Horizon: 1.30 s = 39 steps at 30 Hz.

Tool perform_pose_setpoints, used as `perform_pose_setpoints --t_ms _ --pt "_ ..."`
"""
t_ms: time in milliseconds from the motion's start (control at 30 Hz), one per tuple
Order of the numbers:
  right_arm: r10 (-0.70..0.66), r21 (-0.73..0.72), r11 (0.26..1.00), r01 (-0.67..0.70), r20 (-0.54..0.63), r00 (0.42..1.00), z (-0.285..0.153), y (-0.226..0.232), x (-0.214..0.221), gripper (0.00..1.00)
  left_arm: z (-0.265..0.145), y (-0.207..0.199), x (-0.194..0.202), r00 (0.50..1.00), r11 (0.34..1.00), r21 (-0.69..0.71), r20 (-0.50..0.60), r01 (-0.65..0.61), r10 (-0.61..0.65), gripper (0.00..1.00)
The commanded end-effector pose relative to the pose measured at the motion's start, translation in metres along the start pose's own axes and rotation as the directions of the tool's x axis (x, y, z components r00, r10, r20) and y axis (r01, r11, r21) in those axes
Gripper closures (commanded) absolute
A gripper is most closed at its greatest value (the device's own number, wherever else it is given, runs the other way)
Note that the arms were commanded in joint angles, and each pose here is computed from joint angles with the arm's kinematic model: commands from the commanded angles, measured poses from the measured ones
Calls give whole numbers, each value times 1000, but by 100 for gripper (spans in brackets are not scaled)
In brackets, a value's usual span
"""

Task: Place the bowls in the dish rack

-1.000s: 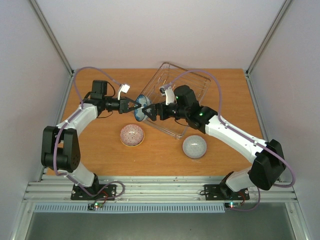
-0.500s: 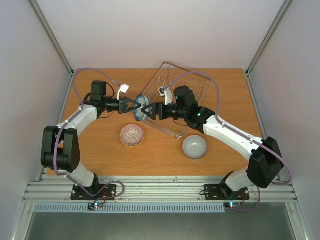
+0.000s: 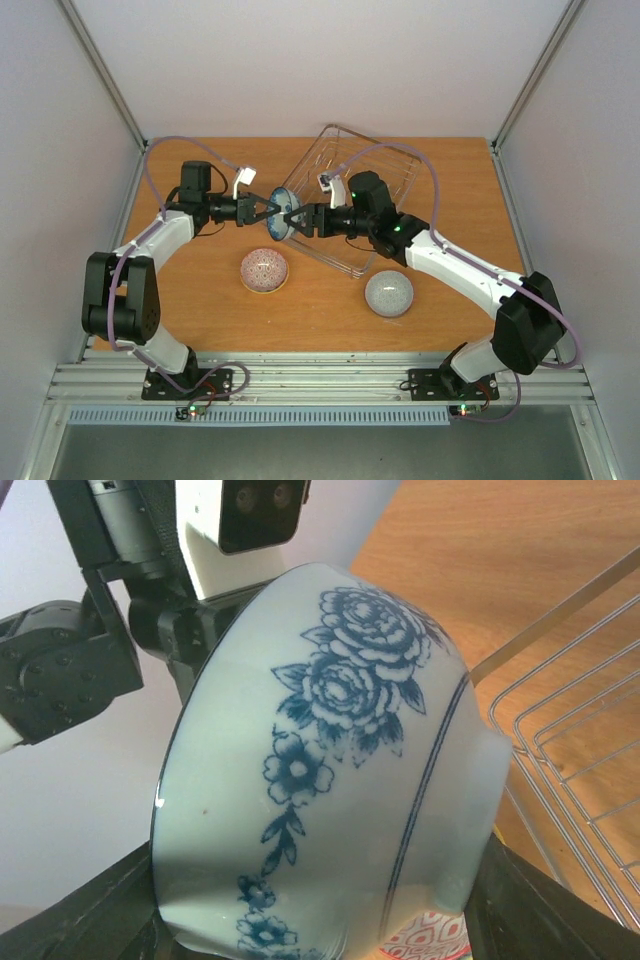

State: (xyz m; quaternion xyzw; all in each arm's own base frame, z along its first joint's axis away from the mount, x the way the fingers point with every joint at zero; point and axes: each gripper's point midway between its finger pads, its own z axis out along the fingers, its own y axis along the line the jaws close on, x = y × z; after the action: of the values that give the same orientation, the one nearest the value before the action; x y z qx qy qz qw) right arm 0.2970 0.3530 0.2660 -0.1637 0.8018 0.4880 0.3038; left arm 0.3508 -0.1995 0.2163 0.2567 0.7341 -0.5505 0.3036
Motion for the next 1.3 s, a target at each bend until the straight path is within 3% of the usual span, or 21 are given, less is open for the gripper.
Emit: perform_pose_setpoints --t_ms 0,100,167,300,467,767,1067,1267 --pt "-73 45 996 72 29 997 -1 2 -12 99 0 -4 -8 1000 1000 -18 10 -11 12 63" --pt "-101 218 972 89 48 994 -8 -19 -26 99 -4 12 -11 999 988 -149 12 -37 39 37" --pt "-155 377 918 121 63 986 -17 -43 -39 99 -10 23 -14 998 966 -251 18 -58 65 32" --pt "-207 614 779 127 62 976 -35 -80 -61 99 -24 46 -19 994 897 -436 31 -79 103 29" --pt "-212 860 495 127 -22 977 -62 -129 -83 99 -32 62 -20 995 850 -522 33 -67 99 29" --pt "-163 975 151 160 -136 977 -77 -184 -92 99 -29 63 -17 996 862 -504 30 -54 80 29" --pt "-133 990 63 129 -120 984 -85 -224 -106 99 -25 60 -14 997 880 -472 30 -54 77 29" --pt "-123 989 58 135 -127 984 -78 -243 -107 99 -22 64 -10 998 886 -462 24 -46 64 29"
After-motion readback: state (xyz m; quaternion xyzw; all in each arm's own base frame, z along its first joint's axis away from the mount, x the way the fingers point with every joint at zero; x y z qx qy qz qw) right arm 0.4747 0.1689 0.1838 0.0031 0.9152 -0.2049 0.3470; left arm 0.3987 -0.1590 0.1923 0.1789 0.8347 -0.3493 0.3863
